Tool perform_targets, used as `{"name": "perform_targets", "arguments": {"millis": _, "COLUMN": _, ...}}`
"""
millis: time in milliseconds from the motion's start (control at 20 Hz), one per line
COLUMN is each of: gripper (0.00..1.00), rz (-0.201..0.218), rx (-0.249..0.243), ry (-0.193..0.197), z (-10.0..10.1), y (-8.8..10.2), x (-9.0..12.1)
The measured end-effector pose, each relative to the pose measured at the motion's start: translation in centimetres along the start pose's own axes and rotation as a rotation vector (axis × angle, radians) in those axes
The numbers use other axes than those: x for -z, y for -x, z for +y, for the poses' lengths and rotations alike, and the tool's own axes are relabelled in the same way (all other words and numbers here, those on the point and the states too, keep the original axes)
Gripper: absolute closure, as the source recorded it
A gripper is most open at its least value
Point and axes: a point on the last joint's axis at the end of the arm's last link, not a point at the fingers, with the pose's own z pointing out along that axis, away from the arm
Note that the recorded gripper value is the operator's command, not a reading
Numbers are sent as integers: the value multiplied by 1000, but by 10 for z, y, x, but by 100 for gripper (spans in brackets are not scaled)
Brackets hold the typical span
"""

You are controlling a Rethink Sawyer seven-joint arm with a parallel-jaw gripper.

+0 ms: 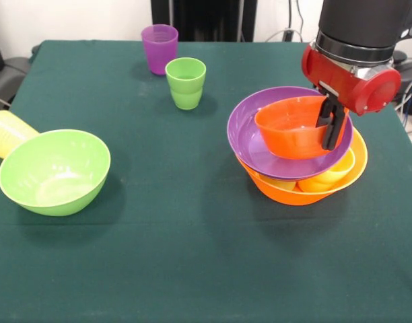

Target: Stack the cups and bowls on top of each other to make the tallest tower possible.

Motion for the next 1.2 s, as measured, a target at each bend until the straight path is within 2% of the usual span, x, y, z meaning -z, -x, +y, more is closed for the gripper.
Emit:
{"name": "perform_targets", "arguments": {"millis": 600, "gripper": 100, "rz": -25, "rx": 18, "ry": -23, "z": -6, "y": -6, "x": -5}}
{"name": "perform_targets", "arguments": {"millis": 1200, "gripper": 100, "rz": -36, "rx": 10, "ry": -50, "z": -15, "y": 0, "x": -18}}
